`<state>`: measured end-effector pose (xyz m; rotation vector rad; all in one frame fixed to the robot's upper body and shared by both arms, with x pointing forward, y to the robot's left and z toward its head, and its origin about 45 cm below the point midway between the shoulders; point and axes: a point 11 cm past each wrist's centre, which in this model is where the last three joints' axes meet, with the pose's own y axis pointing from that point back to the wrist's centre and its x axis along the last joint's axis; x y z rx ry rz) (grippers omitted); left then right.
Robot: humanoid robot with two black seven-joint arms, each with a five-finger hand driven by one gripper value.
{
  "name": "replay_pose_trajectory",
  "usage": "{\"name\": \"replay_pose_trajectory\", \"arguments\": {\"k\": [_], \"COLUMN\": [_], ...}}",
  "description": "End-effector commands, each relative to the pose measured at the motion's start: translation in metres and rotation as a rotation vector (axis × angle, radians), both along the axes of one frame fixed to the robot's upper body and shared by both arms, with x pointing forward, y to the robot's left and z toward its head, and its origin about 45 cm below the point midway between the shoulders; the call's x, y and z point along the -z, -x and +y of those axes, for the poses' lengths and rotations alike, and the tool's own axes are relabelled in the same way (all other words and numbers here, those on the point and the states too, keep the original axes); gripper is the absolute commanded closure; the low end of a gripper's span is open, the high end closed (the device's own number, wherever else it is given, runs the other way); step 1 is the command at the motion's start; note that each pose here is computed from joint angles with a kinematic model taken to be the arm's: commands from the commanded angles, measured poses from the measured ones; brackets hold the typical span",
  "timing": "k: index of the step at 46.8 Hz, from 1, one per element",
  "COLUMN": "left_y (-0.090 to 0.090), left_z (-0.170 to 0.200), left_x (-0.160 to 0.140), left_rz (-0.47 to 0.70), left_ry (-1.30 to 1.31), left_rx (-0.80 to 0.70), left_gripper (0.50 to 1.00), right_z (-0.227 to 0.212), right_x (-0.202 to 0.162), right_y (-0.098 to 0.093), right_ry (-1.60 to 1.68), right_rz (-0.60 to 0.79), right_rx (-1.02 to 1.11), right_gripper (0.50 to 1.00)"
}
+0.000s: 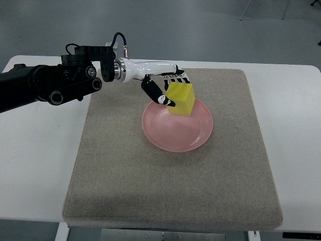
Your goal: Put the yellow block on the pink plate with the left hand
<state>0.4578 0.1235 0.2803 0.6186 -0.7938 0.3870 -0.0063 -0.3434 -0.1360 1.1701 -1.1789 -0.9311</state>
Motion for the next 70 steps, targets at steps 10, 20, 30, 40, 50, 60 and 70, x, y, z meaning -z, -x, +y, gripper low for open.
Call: {"name": "replay_pose_trajectory", "arguments": {"k": [10,20,30,40,50,60,70], "left_y": [0.006,0.009,0.011,0.012,0.012,0.01,0.005], "left_z": [-0.012,-0.018,-0.017,-0.019,-0.018,-0.013,0.001], "left_x": [0.02,0.022,0.028,0.029,0.031,0.03,0.026], "left_rz": [0.009,-0.025,-0.033,-0.032,-0.029,-0.03,-0.034], "left_ry": [-0.042,-0.1,-0.139,-0.138,-0.141,-0.143,-0.148], "left_rx": [0.033,0.082,0.102,0.104,0.101,0.091,0.06], "left_gripper": [1.0,1.0,1.0,0.807,0.534,0.51,0.51], "right_z": [0.0,0.0,0.0,0.0,0.0,0.0,0.0], "right_x": [0.0,0.0,0.0,0.0,0.0,0.0,0.0], "right_y": [-0.001,0.0,-0.001,0.0,-0.001,-0.001,-0.001], "right_ry": [0.001,-0.001,-0.001,-0.001,-0.001,-0.001,0.001], "right_rz": [-0.001,0.001,-0.001,0.001,-0.001,-0.001,-0.001], "right_rx": [0.001,0.0,0.001,0.0,-0.001,-0.001,-0.001], "right_gripper": [0.576,0.576,0.576,0.576,0.576,0.576,0.576]}}
